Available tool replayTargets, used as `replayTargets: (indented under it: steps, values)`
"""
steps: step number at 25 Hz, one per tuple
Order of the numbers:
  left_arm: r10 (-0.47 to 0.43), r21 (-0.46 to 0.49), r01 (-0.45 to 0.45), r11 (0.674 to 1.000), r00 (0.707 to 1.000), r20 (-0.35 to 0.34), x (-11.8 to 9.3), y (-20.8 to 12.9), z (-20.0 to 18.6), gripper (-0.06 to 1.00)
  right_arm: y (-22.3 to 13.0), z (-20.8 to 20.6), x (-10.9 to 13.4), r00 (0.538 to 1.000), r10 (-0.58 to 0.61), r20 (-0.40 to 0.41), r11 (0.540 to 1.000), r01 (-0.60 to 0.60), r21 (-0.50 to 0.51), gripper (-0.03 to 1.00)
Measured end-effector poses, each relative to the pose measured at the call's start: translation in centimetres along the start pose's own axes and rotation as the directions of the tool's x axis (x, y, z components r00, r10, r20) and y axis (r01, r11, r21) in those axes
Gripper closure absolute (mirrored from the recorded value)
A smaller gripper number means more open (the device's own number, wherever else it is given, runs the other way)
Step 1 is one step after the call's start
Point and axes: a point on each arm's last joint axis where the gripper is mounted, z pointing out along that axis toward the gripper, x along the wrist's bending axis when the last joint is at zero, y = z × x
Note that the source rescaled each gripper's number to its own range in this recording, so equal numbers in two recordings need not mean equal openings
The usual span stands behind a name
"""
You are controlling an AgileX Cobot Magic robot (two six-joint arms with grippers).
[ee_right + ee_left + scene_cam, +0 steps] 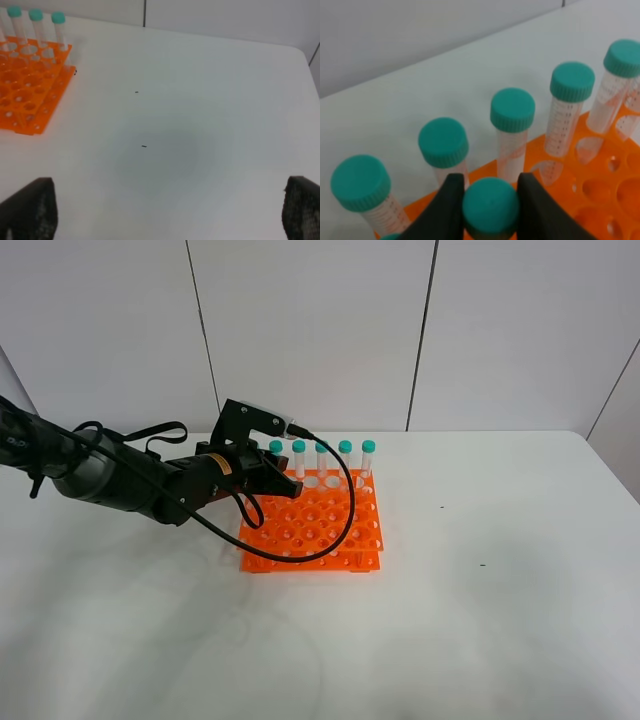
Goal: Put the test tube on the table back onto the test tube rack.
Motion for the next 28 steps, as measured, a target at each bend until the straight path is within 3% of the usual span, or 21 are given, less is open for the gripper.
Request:
replayTargets:
  steps: [16,21,28]
  values:
    - [-0.001,-0.002,0.001,1.0,1.0,0.0,0.0,-0.1,0.1,0.94,0.0,0.0,0.0,1.0,0.0,0.0,1.0,0.0,0.0,-0.03]
    - [-0.023,-0.003,0.023,1.0,1.0,0.0,0.0,-0.1,0.1,0.56,0.0,0.0,0.0,1.0,0.0,0.0,1.0,0.0,0.0,-0.03]
    - [-0.042,-0.071,0.042,0.997,0.999,0.0,0.1,2.4,-1.4,0.47,0.0,0.0,0.0,1.0,0.0,0.0,1.0,0.0,0.0,-0.03]
